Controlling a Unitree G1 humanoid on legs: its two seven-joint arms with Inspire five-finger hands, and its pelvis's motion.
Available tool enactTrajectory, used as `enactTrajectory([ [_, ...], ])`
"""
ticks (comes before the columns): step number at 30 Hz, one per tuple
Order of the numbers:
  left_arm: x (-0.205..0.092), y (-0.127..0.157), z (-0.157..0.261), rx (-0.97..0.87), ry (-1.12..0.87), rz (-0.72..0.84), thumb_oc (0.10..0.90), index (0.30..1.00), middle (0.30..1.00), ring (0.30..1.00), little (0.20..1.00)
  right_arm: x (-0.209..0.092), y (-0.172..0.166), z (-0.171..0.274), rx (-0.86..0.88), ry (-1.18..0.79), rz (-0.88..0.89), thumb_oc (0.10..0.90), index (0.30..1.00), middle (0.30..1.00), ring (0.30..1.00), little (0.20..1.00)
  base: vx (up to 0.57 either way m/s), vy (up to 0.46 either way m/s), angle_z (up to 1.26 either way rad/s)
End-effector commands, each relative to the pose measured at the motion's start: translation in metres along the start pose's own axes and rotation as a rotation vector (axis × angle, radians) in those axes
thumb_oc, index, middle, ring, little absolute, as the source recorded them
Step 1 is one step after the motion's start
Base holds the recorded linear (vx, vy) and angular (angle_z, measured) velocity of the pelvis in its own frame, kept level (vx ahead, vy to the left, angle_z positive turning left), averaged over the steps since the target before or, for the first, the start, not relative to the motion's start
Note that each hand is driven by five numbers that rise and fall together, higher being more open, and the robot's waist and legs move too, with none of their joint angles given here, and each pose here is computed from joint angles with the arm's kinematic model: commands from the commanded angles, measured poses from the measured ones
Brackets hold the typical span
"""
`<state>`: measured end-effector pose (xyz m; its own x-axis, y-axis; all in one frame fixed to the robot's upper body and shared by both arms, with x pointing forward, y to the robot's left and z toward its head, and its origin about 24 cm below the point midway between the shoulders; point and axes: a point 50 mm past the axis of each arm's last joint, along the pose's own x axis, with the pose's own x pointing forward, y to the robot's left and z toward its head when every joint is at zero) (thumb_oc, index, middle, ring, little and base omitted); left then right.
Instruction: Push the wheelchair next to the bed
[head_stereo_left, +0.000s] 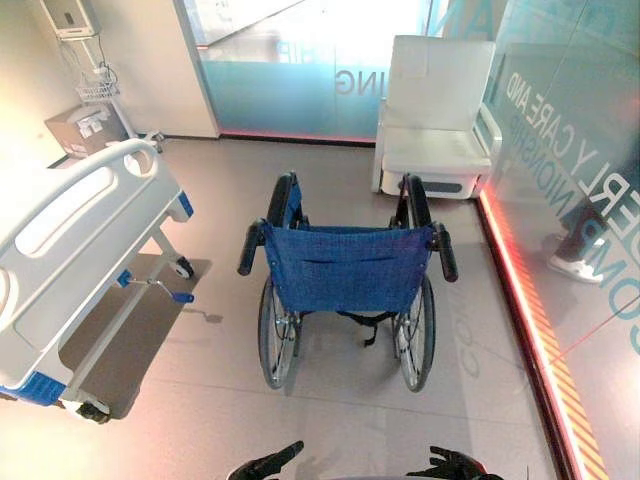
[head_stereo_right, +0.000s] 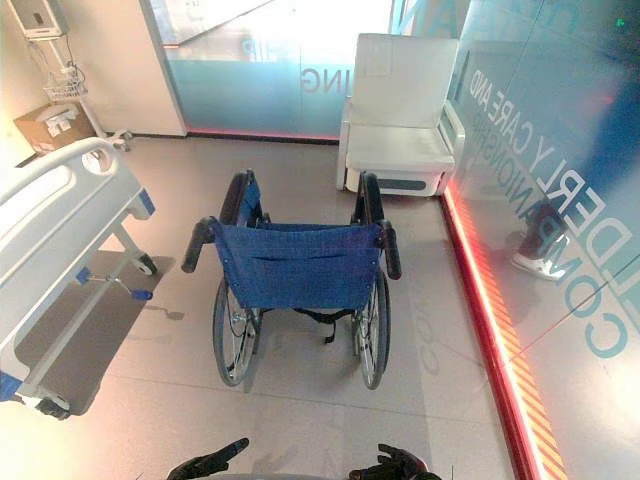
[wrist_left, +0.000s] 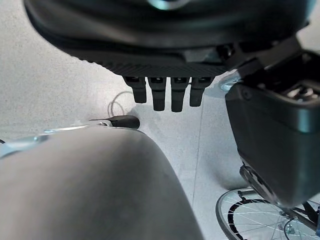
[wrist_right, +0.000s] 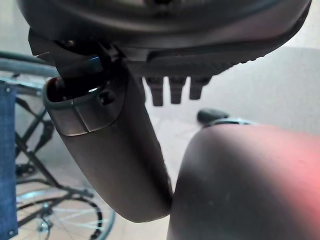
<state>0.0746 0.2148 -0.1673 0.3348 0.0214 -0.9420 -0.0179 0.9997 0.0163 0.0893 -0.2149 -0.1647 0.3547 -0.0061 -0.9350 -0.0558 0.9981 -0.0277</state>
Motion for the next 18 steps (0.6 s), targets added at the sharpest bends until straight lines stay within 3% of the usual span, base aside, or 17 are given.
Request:
enactTrajectory([
  [1, 0.007, -0.016, 0.04, -0.038, -0.131, -0.023, 0.8, 0.9, 0.9, 0.9, 0.9, 0.006, 0.011, 0.032, -0.021, -0.092, 0.028, 0.8, 0.9, 0.9, 0.9, 0.9, 0.0, 0.0, 0.0],
  [11, 0.003, 0.012, 0.054, -0.248, -0.211, 0.154, 0.8, 0.9, 0.9, 0.9, 0.9, 0.003, -0.005, 0.03, 0.027, -0.092, -0.03, 0.8, 0.9, 0.9, 0.9, 0.9, 0.0, 0.003, 0.0],
  [15, -0.002, 0.027, 0.074, -0.218, -0.291, 0.213, 0.8, 0.9, 0.9, 0.9, 0.9, 0.0, -0.024, 0.037, 0.061, -0.111, -0.103, 0.8, 0.9, 0.9, 0.9, 0.9, 0.0, 0.007, 0.01],
  [18, -0.015, 0.057, 0.106, -0.162, -0.378, 0.323, 0.8, 0.9, 0.9, 0.9, 0.9, -0.008, -0.055, 0.053, 0.071, -0.148, -0.232, 0.8, 0.9, 0.9, 0.9, 0.9, -0.01, 0.011, 0.01],
])
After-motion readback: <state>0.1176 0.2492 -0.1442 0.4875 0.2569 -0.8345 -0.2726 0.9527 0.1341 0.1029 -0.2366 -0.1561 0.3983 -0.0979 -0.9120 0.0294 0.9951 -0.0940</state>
